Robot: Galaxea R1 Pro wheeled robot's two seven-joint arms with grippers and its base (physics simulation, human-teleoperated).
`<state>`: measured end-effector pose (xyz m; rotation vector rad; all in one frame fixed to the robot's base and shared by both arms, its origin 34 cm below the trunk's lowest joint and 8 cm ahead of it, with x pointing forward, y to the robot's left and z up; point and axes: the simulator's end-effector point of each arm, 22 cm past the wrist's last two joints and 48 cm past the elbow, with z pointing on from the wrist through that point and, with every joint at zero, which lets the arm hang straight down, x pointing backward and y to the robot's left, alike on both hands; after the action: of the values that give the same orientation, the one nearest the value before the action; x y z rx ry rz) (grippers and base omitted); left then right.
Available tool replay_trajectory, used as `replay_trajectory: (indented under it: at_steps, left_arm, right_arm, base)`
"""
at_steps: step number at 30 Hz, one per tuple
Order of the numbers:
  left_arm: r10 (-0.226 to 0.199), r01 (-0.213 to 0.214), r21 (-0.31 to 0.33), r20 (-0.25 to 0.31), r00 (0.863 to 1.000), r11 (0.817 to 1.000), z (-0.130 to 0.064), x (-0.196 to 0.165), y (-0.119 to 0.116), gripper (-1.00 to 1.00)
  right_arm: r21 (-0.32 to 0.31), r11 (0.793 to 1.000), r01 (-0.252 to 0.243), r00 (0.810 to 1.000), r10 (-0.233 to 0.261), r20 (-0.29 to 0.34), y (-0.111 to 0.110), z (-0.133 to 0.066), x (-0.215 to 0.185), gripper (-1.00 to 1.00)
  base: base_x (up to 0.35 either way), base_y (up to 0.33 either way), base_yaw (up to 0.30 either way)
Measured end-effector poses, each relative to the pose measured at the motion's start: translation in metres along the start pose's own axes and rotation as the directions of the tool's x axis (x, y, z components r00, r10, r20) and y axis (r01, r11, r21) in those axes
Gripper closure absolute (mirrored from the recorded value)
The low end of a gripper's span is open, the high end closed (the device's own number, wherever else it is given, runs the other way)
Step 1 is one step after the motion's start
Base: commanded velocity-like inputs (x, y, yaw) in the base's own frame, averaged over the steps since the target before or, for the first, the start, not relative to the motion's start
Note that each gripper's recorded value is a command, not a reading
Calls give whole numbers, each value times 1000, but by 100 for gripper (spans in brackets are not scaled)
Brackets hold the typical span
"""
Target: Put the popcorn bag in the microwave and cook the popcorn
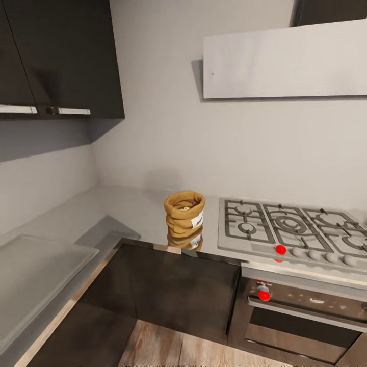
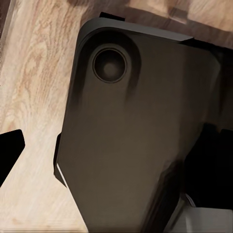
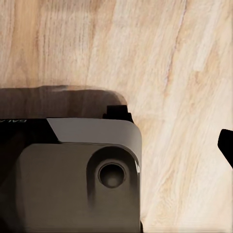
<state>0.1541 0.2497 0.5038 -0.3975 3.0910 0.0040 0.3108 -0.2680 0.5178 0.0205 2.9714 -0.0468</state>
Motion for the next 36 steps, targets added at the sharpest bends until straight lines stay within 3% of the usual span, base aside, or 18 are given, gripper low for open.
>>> replay_trajectory:
  at_steps: [36]
  left_arm:
    - [0, -1, -13, -55, 998, 1000, 0, 22, 4, -100]
  right_arm:
    - [8, 1000, 2, 999, -1, -52, -4, 6, 22, -100]
  base:
    - [0, 0, 0]
